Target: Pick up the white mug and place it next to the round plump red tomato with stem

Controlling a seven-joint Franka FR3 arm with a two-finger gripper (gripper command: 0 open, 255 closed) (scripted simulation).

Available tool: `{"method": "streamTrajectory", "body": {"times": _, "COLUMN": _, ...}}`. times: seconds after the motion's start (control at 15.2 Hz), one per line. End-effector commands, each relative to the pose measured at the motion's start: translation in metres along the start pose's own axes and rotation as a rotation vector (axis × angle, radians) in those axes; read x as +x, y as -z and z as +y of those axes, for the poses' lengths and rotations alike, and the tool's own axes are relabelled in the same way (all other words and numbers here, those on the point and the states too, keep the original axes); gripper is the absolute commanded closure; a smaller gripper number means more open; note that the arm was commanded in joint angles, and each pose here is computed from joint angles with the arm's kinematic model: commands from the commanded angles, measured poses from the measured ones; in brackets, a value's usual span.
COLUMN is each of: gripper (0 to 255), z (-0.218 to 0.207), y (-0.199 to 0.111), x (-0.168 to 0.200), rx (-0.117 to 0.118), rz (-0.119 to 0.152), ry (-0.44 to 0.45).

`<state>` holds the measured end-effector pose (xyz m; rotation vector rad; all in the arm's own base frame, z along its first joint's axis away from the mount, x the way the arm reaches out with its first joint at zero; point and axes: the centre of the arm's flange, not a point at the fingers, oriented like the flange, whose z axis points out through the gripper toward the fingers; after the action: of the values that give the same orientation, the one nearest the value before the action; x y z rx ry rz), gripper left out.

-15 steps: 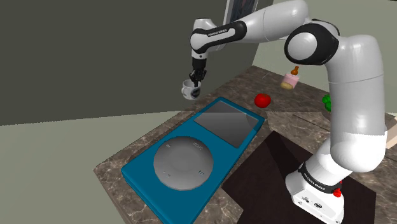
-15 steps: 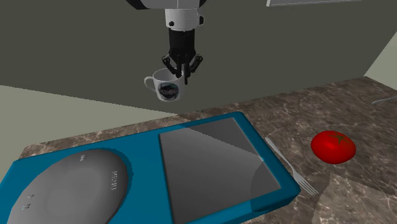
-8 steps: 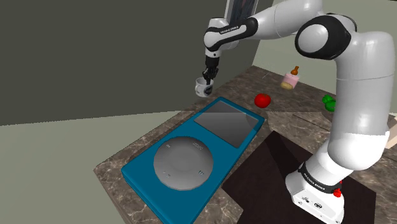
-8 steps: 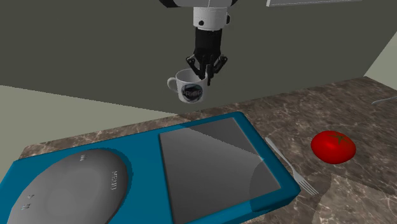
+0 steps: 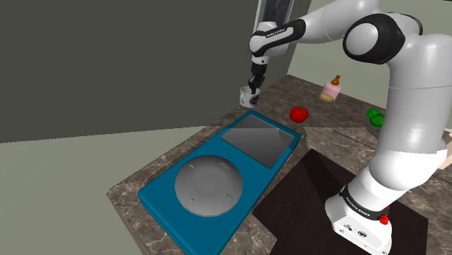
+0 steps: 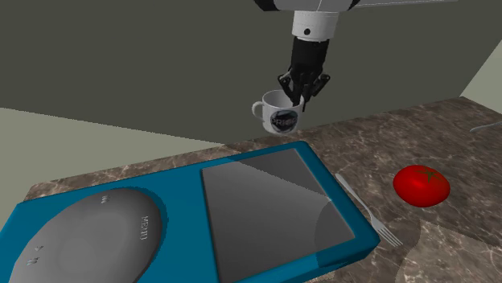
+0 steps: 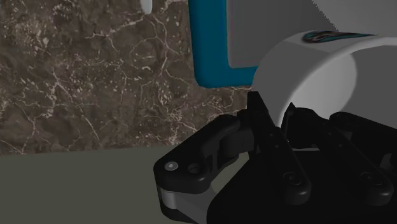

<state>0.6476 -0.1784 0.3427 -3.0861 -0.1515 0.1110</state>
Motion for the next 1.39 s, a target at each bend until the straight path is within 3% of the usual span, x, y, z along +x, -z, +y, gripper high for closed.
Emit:
{"method": "streamTrajectory", "body": {"times": 0.0, "gripper": 255, "z": 0.026, "y": 0.000, "x": -0.010, "rx": 0.000, "rz": 0.000, "ry": 0.001}}
{"method": "streamTrajectory", "body": {"times": 0.92, "gripper": 255, "z": 0.197, "y": 0.004, "x": -0.090, "rx": 0.000, "rz": 0.000, "ry": 0.001}}
{"method": "streamTrajectory", "body": {"times": 1.32, "gripper": 255, "z": 0.198, "y": -0.027, "x": -0.088, "rx": 0.000, "rz": 0.000, "ry": 0.001}}
